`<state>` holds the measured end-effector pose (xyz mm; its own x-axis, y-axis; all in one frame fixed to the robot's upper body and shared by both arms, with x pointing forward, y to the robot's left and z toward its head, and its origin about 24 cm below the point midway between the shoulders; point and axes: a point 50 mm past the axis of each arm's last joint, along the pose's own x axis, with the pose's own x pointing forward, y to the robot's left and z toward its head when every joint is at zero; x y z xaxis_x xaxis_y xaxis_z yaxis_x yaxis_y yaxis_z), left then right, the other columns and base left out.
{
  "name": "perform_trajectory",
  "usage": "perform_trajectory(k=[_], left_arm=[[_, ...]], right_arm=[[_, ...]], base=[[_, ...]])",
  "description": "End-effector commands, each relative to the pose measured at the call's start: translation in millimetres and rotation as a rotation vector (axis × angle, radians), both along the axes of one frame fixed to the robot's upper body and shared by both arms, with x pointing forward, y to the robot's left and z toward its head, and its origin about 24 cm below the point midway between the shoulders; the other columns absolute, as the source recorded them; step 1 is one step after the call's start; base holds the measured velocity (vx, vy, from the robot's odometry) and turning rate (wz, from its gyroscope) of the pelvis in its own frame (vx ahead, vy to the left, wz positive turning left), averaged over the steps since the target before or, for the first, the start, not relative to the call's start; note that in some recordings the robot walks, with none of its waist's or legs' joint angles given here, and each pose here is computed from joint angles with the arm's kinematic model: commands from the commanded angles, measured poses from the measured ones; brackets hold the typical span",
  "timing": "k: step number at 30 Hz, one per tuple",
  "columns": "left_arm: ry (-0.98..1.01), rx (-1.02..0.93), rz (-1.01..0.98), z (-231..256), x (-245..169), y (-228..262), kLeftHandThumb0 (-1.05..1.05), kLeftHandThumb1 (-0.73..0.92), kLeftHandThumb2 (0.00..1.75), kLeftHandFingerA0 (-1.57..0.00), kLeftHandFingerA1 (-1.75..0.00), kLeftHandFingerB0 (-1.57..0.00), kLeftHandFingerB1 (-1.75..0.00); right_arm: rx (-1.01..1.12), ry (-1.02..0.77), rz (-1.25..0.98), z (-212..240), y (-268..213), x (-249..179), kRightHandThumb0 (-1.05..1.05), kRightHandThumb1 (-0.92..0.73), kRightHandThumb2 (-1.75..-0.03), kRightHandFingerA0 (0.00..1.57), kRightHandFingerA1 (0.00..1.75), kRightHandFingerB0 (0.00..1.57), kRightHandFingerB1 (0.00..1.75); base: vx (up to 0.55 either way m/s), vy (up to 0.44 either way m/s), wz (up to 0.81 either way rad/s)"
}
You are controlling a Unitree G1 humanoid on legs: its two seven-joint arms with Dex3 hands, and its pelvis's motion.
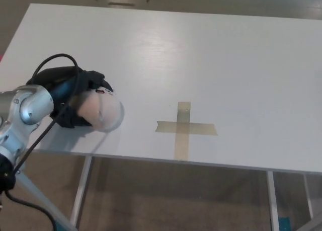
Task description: Use the left hand to take the pink dumpling toy on a person's hand and put it on the desk.
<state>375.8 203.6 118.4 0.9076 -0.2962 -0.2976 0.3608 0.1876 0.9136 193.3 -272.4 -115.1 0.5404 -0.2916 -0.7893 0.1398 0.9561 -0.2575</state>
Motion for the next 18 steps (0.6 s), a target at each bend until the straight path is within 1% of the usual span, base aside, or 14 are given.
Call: perform_trajectory(k=[1,2,5,6,7,8,12,14,18], left_arm=[[0.233,0.057,0.026,-22.0,-2.3,0.8,-0.62,0.40,0.75,-0.02,-0.27,-0.09,-0.26],[0.223,0.057,0.027,-21.7,-2.0,0.4,-0.64,0.41,0.75,-0.06,-0.25,-0.08,-0.26],[0.195,0.056,0.020,-21.4,-2.4,-0.1,-0.67,0.41,0.76,-0.06,-0.25,-0.08,-0.26],[0.182,0.050,0.014,-20.6,-3.0,-0.6,-0.64,0.40,0.82,0.00,-0.27,-0.09,-0.30],[0.179,0.048,0.013,-20.4,-3.1,-0.8,-0.64,0.40,0.82,0.00,-0.27,-0.09,-0.30],[0.179,0.041,0.009,-20.0,-4.2,-0.4,-0.67,0.40,0.82,-0.03,-0.26,-0.04,-0.28],[0.186,0.024,0.010,-16.7,-6.5,2.5,-0.66,0.39,0.82,-0.03,-0.25,-0.03,-0.27],[0.172,0.019,0.017,-8.0,-3.2,4.7,-0.66,0.39,0.82,-0.03,-0.25,-0.03,-0.26],[0.150,0.007,0.018,5.4,-1.0,7.2,-0.65,0.38,0.82,-0.02,-0.25,-0.02,-0.26]], right_arm=[[0.005,0.026,-0.015,-2.7,-2.8,-7.0,-0.22,-0.69,-0.61,0.61,0.44,0.52,0.42],[0.006,0.025,-0.018,-2.7,-3.1,-7.1,-0.22,-0.69,-0.61,0.61,0.44,0.52,0.42],[0.009,0.029,-0.025,-3.7,-3.7,-9.7,-0.23,-0.69,-0.61,0.61,0.44,0.52,0.42],[0.008,0.033,-0.025,-4.3,-4.3,-11.3,-0.23,-0.69,-0.61,0.61,0.44,0.52,0.42],[0.008,0.034,-0.025,-4.4,-4.4,-11.7,-0.23,-0.69,-0.61,0.61,0.44,0.52,0.42],[0.009,0.039,-0.024,-5.4,-4.1,-13.5,-0.22,-0.69,-0.61,0.60,0.44,0.51,0.41],[0.012,0.052,-0.023,-8.5,-2.8,-19.1,-0.22,-0.69,-0.61,0.60,0.44,0.52,0.42],[0.008,0.049,-0.014,-8.0,-0.7,-16.2,-0.22,-0.69,-0.61,0.61,0.44,0.56,0.43],[0.005,0.052,-0.004,-7.9,0.0,-15.6,-0.23,-0.69,-0.61,0.61,0.44,0.55,0.43]], base=[[0.00,0.000,0.00],[0.00,0.000,0.00],[0.00,0.000,0.00],[0.00,0.000,0.00],[0.00,0.000,0.00],[0.00,0.000,0.00],[0.00,0.000,0.00],[0.00,0.000,0.00],[0.00,0.000,0.00]])
